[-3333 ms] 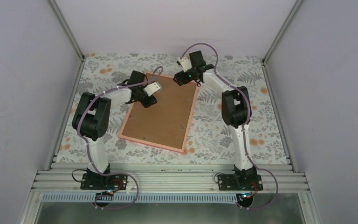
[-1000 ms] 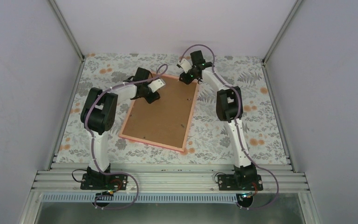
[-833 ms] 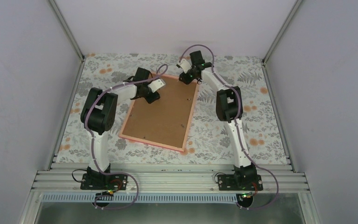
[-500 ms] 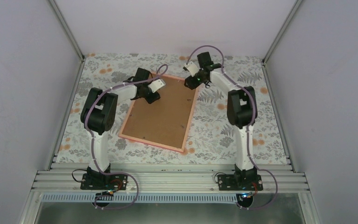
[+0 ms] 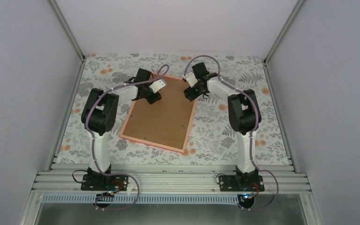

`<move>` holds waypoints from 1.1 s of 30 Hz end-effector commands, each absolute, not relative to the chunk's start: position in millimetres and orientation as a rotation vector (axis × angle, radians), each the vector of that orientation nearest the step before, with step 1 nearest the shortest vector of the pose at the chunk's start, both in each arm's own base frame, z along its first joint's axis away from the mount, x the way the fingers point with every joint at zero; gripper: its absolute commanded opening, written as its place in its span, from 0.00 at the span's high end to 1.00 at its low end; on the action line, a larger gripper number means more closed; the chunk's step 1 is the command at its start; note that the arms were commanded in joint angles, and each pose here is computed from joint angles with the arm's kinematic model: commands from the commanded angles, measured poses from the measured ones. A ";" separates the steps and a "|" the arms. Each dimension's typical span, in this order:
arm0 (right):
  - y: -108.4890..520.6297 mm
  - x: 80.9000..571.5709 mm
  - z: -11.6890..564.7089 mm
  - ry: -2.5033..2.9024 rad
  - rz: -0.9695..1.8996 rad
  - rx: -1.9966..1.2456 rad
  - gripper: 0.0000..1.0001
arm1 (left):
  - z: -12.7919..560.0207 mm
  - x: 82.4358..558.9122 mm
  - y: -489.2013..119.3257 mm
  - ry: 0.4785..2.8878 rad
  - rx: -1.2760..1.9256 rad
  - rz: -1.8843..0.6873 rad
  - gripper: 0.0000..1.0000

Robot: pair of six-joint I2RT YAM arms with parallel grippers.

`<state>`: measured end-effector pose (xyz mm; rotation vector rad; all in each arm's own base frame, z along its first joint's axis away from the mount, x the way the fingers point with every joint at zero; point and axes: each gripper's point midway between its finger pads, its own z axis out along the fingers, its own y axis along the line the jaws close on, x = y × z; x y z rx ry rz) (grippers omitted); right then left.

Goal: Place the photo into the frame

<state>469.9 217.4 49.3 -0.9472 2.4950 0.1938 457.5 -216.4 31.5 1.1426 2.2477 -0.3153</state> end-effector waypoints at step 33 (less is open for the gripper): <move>144.4 424.5 3.4 2.673 -0.090 -1.022 0.12 | -4.8 446.7 -203.7 2.357 1.173 -0.233 0.66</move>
